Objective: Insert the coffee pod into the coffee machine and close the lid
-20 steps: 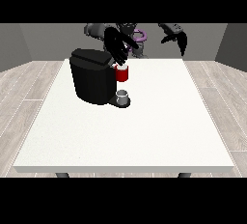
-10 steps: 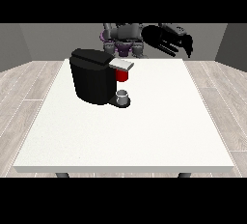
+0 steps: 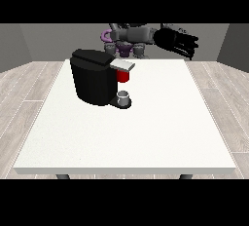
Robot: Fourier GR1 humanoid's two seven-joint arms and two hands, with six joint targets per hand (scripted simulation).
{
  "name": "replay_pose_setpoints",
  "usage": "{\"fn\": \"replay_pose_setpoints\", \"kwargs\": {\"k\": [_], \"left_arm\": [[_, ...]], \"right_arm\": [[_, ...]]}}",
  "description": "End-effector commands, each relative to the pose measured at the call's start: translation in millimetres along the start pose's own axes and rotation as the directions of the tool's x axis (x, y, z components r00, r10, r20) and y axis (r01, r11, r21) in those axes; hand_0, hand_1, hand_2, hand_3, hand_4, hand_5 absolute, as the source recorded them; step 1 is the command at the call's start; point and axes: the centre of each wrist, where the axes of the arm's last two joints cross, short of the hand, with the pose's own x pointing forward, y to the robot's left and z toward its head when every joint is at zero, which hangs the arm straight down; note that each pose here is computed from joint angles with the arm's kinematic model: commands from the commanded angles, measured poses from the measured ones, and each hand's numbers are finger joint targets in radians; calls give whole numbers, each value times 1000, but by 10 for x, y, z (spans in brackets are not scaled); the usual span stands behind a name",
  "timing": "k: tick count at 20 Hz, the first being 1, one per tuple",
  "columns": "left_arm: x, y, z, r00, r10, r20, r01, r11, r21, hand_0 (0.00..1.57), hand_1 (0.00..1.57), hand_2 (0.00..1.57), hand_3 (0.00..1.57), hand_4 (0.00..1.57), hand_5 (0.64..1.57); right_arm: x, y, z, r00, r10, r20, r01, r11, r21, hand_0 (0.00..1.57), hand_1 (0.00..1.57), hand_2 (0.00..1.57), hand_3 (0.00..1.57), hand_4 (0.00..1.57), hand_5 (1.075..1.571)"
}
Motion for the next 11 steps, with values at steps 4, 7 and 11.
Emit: {"fn": "replay_pose_setpoints", "kwargs": {"k": [4, 7, 11], "left_arm": [[-206, 41, 289, 995, 41, -88, -37, 998, 48, 0, 0, 0, 0, 248, 1571], [-346, -78, 424, 992, 52, -117, -42, 995, 87, 0, 0, 0, 0, 266, 1571], [-616, 196, 784, 976, 73, -204, -39, 985, 167, 0, 0, 0, 0, 266, 1571]], "right_arm": [[-293, 625, 191, 996, -90, 13, 87, 985, 151, 0, 0, 0, 0, 0, 1571], [-383, 955, 348, 992, -118, 54, 106, 976, 193, 0, 0, 0, 0, 219, 1571], [-578, 1273, 689, 980, -194, 43, 176, 949, 261, 0, 0, 0, 0, 259, 1571]]}}
